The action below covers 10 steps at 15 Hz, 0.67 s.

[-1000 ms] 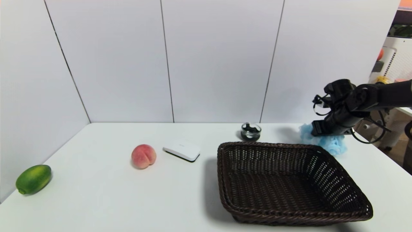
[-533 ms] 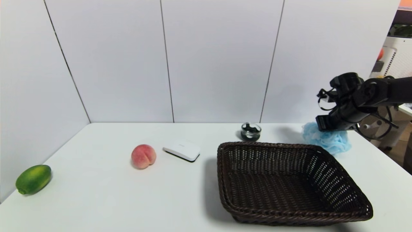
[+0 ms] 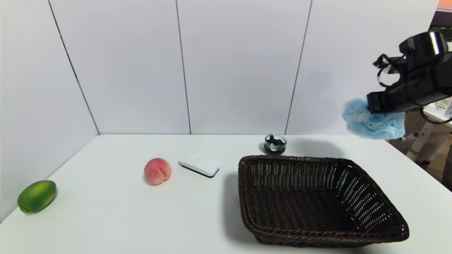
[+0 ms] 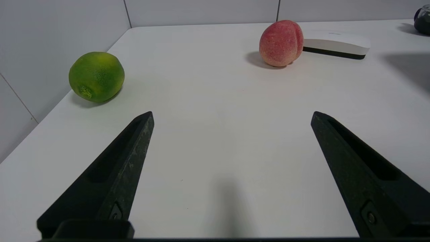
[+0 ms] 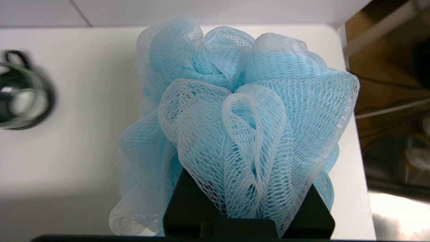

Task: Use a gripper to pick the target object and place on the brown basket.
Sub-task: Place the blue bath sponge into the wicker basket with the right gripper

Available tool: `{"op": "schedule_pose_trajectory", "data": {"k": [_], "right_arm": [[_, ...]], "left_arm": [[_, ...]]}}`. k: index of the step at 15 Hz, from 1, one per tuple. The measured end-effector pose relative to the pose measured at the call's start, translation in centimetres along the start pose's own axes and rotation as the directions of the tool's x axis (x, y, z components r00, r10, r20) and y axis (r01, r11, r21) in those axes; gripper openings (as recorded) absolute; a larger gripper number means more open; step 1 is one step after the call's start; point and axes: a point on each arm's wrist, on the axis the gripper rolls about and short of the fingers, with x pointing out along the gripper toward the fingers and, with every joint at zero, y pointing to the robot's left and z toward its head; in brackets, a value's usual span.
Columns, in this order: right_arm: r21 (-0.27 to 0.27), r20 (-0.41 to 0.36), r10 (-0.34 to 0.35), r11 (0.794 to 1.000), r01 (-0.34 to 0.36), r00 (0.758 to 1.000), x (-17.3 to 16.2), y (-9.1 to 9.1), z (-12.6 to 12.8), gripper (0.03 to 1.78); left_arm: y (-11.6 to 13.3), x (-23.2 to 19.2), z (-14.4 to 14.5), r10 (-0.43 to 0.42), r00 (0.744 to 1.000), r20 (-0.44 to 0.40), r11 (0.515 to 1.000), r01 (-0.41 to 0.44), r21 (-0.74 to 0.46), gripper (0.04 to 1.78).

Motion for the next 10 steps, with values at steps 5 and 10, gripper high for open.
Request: {"op": "schedule_pose_trajectory", "data": {"k": [5, 10], "right_arm": [[-0.042, 0.149, 0.12, 0.993, -0.114, 0.982, -9.6, 1.7, -0.9, 0.35], [-0.112, 0.1, 0.283, 0.956, -0.272, 0.954, -14.2, 4.4, -6.5, 0.35]], "left_arm": [[0.0, 0.0, 0.0, 0.0, 1.0, 0.0, 1.0, 0.0, 0.0, 1.69], [0.0, 0.0, 0.0, 0.0, 1.0, 0.0, 1.0, 0.0, 0.0, 1.69]]}}
